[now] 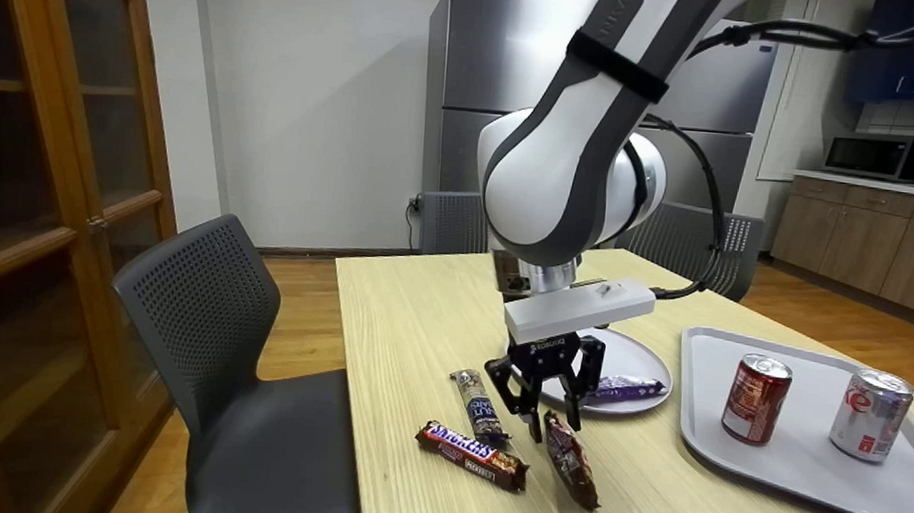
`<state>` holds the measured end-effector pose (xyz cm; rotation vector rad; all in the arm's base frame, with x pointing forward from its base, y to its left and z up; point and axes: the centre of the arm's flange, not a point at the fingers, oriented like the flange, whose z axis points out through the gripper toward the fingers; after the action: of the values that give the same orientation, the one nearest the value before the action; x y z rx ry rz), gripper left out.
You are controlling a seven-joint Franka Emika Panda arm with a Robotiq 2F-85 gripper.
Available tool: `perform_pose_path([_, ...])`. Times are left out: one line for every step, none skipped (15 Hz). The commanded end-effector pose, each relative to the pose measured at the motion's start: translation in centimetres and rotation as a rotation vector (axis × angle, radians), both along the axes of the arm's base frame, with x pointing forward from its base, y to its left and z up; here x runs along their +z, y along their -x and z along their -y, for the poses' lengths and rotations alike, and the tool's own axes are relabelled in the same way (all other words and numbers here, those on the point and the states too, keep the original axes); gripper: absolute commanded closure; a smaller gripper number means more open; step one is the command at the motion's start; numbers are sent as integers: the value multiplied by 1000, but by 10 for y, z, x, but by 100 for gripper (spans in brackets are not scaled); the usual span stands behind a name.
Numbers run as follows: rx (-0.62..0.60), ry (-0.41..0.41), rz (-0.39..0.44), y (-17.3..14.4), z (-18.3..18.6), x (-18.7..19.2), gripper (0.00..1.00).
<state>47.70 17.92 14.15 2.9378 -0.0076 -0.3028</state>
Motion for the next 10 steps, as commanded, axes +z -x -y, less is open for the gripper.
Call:
perform_pose_path([-6,15,15,7,0,20,18])
perform_pose_path([-18,14,16,5,2,22,12])
perform_pose_path([-26,11,19,3,4,25,3])
perform_pose_path([-43,12,23,0,7,29,1])
perform_pose_path([-62,17,26,-2,9,32,0])
perform_pose_path([-94,26,29,-5,13,36,0])
perform_pose_path([-125,30,30,-8,18,40,0])
perform_pose_path([-160,36,34,-11,24,43,0])
perform_pose_path([-207,51,41,-14,30,45,0])
perform_pose_path([-254,64,42,-18,37,47,0])
